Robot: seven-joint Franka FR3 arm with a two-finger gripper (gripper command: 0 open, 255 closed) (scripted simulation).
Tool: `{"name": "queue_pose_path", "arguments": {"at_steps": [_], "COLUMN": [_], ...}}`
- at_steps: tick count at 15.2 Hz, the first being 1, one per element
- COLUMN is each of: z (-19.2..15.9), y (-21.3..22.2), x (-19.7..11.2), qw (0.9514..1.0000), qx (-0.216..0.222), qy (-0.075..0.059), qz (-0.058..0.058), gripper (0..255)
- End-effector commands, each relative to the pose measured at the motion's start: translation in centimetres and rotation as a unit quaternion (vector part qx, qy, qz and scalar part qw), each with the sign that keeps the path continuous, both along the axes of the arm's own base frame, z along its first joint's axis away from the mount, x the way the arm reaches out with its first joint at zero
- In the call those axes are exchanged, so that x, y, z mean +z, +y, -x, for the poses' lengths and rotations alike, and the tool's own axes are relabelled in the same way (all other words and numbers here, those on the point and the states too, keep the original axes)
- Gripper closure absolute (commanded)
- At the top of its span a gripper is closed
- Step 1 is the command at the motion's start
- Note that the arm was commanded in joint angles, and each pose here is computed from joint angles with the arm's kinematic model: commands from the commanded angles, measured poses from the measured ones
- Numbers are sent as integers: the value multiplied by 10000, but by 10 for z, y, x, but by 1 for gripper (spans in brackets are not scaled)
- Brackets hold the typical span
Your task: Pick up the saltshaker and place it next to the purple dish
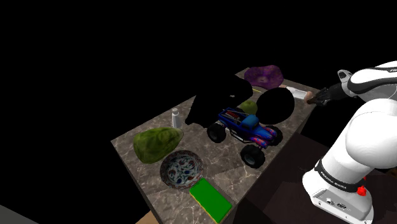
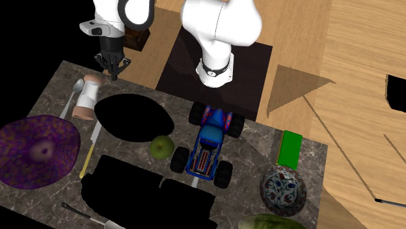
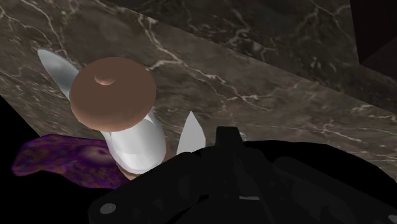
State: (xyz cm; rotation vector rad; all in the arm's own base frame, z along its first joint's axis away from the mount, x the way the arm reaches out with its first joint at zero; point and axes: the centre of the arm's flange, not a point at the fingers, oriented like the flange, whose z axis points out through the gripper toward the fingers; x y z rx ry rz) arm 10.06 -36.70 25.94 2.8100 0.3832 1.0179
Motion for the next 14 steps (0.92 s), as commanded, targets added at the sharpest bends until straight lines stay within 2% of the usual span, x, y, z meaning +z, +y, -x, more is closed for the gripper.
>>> {"name": "queue_pose_path", "arguments": {"at_steps": [1, 3, 5, 7, 10, 11, 14], "z": [0, -33, -67, -102, -157, -167, -170], "y": [0, -19, -39, -58, -87, -92, -92], "x": [0, 16, 29, 37, 41, 41, 25], "qw": [10000, 9984, 9936, 9855, 9675, 9634, 9634], "qx": [0, 24, 47, 71, 106, 112, 112], "qy": [0, 565, 1129, 1689, 2518, 2670, 2670], "qz": [0, -48, -96, -143, -213, -226, -226], "gripper": [0, 0, 0, 0, 0, 0, 0]}}
